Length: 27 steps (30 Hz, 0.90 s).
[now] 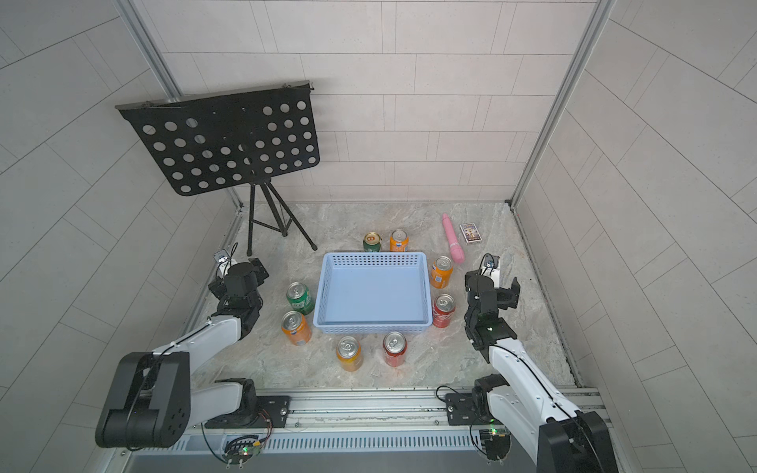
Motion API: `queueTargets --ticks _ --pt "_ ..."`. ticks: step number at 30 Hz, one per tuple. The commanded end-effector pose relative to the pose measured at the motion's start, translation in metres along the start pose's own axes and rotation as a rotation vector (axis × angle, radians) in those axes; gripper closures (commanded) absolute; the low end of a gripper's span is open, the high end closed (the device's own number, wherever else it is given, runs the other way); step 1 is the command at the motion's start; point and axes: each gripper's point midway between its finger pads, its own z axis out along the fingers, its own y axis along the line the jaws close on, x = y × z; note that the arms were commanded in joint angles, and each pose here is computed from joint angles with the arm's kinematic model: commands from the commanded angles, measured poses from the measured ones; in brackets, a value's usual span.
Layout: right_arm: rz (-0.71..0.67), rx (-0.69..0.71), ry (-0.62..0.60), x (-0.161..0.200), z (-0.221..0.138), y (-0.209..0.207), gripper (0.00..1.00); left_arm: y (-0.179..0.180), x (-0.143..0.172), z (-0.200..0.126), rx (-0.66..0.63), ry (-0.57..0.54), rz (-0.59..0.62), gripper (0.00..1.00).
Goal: Take out the drinks from the basket
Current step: Reset both arms
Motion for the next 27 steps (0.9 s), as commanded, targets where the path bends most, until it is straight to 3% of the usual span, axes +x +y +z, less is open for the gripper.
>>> queueTargets --ticks 1,8,13,15,24,27 --pt "0.039 -0.053 -0.058 -0.009 0.001 0.009 0.00 -0.004 0.010 -0.002 0.026 0.013 0.051 0.00" --pt "0.052 -0.080 -0.098 -0.002 0.010 0.022 0.00 -0.018 0.035 0.012 0.079 -0.001 0.074 0.00" --pt "0.063 -0.115 -0.113 0.005 0.020 0.037 0.00 -0.045 0.048 0.017 0.201 0.060 0.163 0.00" --pt "0.053 -0.134 -0.117 0.010 0.027 0.047 0.00 -0.053 0.054 0.023 0.225 0.032 0.180 0.00" --pt "0.033 -0.177 -0.152 0.037 0.053 0.078 0.00 -0.051 0.054 0.022 0.184 0.070 0.205 0.00" --pt "0.041 -0.197 -0.091 0.041 0.058 0.078 0.00 -0.051 0.052 0.022 0.185 0.064 0.205 0.00"
